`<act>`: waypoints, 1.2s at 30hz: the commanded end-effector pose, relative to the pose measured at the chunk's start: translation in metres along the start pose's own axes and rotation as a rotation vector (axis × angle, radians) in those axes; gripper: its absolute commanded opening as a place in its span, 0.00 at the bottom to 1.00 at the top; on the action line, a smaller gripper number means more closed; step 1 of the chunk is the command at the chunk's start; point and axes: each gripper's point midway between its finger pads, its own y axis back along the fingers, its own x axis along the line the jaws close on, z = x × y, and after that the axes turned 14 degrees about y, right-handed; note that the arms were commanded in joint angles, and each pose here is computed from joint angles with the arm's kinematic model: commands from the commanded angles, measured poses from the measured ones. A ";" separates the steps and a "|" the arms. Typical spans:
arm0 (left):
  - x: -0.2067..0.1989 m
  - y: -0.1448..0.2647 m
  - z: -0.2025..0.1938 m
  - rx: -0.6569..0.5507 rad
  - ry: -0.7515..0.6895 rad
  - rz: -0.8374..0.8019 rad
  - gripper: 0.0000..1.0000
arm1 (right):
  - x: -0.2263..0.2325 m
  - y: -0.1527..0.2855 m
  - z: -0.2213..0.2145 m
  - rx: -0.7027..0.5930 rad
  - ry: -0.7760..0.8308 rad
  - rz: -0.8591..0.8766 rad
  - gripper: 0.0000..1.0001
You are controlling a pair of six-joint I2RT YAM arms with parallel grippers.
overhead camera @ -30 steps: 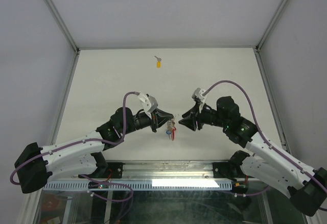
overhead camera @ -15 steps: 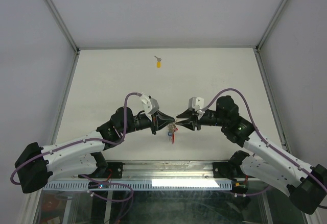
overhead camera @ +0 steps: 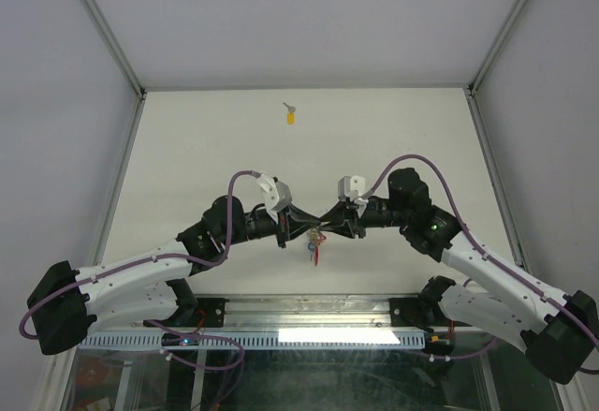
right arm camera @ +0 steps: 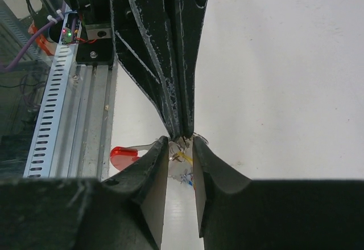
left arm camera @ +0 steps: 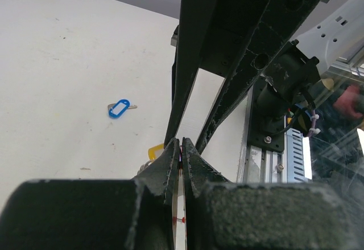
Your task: Put the keys on the keyring
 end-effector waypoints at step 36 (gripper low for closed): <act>-0.014 0.015 0.082 -0.213 -0.067 0.030 0.42 | -0.027 0.018 0.027 0.102 -0.183 -0.153 0.00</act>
